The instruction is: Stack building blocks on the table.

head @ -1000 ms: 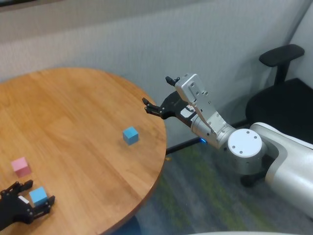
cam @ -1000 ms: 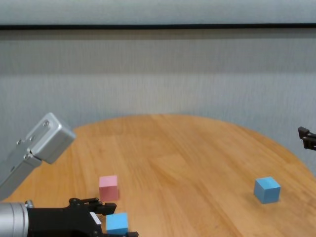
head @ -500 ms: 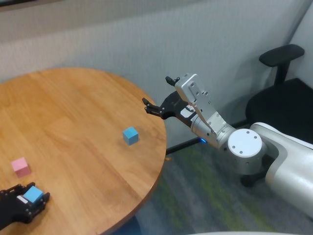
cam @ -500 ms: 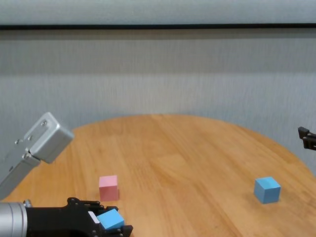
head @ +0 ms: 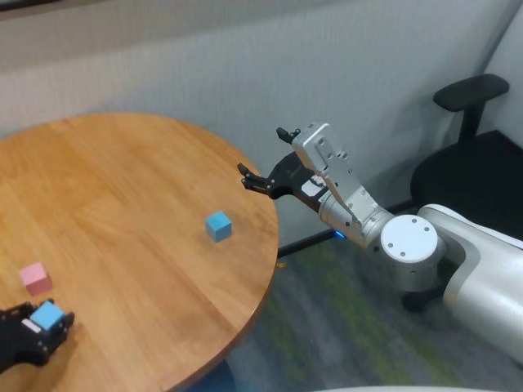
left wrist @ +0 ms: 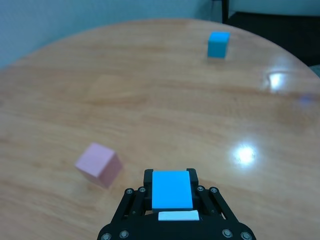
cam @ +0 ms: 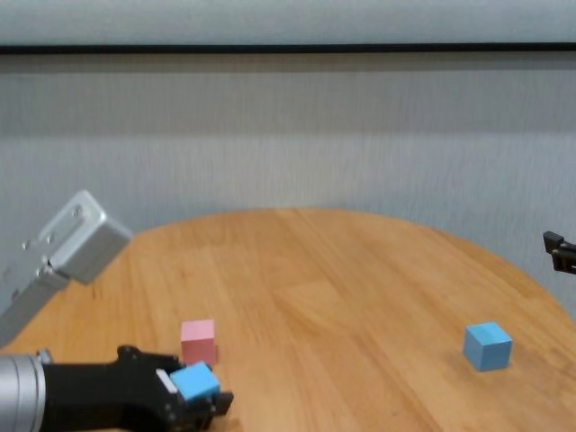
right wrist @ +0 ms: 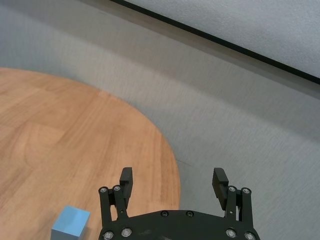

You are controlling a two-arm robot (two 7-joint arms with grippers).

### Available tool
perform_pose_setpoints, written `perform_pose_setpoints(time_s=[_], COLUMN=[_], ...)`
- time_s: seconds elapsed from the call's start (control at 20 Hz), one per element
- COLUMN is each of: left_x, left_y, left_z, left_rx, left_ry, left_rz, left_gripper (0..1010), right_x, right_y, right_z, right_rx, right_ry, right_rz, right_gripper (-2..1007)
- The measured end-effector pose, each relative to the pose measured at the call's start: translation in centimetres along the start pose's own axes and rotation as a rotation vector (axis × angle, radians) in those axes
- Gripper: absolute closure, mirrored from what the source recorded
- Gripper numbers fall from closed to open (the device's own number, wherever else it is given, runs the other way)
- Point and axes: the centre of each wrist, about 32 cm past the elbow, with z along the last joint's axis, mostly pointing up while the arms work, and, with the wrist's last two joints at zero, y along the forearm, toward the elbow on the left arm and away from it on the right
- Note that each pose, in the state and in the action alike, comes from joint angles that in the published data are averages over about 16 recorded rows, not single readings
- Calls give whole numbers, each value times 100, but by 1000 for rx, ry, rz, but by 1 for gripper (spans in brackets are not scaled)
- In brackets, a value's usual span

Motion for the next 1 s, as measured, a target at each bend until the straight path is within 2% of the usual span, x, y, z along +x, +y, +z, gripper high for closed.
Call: perform_pose_setpoints(time_s=[0.2, 0.55, 0.8, 1.0], left_x=[20, 90, 158, 204], left_y=[0, -78, -226, -383], left_z=[112, 383, 558, 660], left_rx=[-23, -79, -101, -102], left_ry=[-6, -1, 10, 18], left_rz=[25, 83, 117, 132], left_gripper=[614, 614, 614, 614], right_x=[0, 0, 0, 0], right_y=[0, 0, 0, 0], right_z=[0, 0, 0, 0], right_rx=[0, 0, 0, 0], right_ry=[0, 0, 0, 0], right_rz=[0, 0, 0, 0], right_gripper=[0, 1, 1, 1])
